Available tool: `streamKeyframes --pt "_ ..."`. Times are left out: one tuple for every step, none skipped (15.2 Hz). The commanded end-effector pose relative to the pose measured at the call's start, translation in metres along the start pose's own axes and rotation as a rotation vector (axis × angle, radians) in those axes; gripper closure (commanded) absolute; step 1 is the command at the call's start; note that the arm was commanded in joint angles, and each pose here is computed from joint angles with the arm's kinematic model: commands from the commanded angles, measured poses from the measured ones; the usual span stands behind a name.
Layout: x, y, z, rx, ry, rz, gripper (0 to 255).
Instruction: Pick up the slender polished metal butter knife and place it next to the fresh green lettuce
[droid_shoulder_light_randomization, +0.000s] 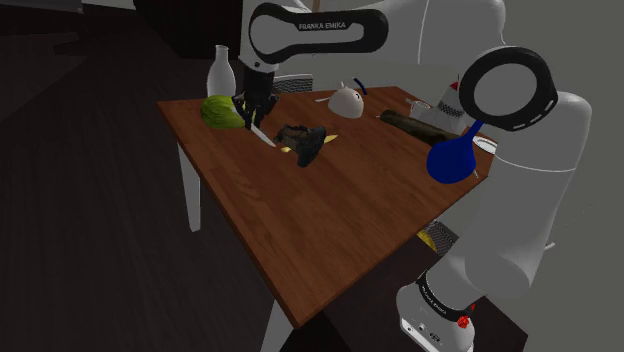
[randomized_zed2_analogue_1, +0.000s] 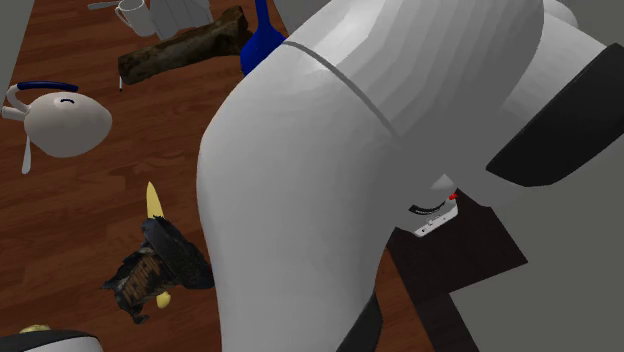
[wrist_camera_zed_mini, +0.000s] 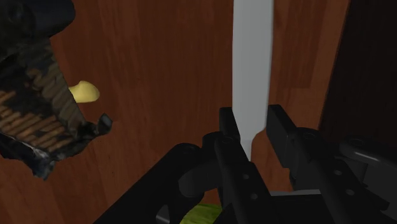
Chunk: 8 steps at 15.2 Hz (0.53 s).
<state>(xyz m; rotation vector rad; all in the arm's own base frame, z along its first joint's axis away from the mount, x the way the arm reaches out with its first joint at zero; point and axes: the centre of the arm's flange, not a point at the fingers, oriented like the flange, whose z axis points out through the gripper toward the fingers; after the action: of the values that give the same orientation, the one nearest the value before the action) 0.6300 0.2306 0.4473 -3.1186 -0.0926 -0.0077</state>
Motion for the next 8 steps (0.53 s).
streamKeyframes --pt "0.000 0.001 0.010 0.000 0.000 0.000 255" --pt "0.000 0.001 0.016 0.000 0.000 0.000 255" --pt "-0.001 0.001 0.021 0.000 0.000 0.000 255" --pt "-0.001 0.001 0.026 0.000 0.000 0.000 255" --pt "-0.001 0.001 0.032 0.000 0.000 0.000 255" --pt "-0.001 0.001 0.037 0.000 0.000 0.000 255" --pt "-0.001 0.001 0.042 0.000 0.000 0.000 255" --pt "-0.001 0.001 0.047 0.000 0.000 0.000 255"
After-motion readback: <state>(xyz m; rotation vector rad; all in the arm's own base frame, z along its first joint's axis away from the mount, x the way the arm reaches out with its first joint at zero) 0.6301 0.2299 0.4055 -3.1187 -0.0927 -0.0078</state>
